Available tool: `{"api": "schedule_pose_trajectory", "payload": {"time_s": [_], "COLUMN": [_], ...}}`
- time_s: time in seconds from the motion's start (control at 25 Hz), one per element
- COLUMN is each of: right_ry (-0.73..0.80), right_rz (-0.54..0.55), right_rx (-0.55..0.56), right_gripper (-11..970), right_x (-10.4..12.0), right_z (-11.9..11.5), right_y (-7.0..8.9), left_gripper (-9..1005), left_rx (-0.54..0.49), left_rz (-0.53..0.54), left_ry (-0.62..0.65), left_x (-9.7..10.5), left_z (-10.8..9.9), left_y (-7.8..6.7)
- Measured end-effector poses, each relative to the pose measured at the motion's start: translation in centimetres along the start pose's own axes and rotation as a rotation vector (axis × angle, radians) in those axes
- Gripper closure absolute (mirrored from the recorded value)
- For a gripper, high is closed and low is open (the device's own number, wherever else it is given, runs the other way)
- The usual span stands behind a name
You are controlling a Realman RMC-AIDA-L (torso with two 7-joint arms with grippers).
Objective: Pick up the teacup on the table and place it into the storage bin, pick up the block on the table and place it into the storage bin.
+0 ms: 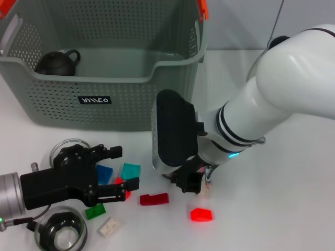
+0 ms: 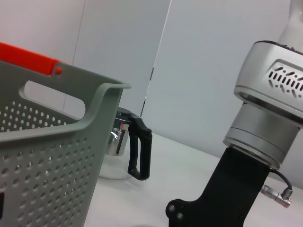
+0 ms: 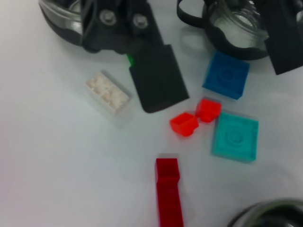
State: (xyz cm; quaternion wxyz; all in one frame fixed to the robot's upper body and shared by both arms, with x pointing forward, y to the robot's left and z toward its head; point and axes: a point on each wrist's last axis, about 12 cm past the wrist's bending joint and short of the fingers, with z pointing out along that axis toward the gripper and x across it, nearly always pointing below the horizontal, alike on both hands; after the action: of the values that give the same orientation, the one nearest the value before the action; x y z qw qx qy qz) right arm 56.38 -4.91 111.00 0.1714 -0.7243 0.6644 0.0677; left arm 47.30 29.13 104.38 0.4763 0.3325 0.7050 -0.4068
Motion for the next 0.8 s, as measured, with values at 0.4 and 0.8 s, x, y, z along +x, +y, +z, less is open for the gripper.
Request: {"api": "schedule_pose_trajectory", "payload": {"time_s": [0.4, 0.8], "right_ry": [-0.023, -0.144], "right_rz": [0.007, 0.124], "right_rx": [-0.008, -0.024], "right_gripper": [902, 902], "right_x": [-0.1, 2.0], "right_z": [-1.0, -7.6], "right_y": [0.2, 1.2], "left_gripper": [144, 146], "left_rx": [-0.003, -0.012], "left_rz": [0.000, -0.007], "left_ry": [0.000, -0.018], "left_x": [0.0, 0.0], "left_z": [-0.1, -0.4], "left_y": [0.0, 0.0]}}
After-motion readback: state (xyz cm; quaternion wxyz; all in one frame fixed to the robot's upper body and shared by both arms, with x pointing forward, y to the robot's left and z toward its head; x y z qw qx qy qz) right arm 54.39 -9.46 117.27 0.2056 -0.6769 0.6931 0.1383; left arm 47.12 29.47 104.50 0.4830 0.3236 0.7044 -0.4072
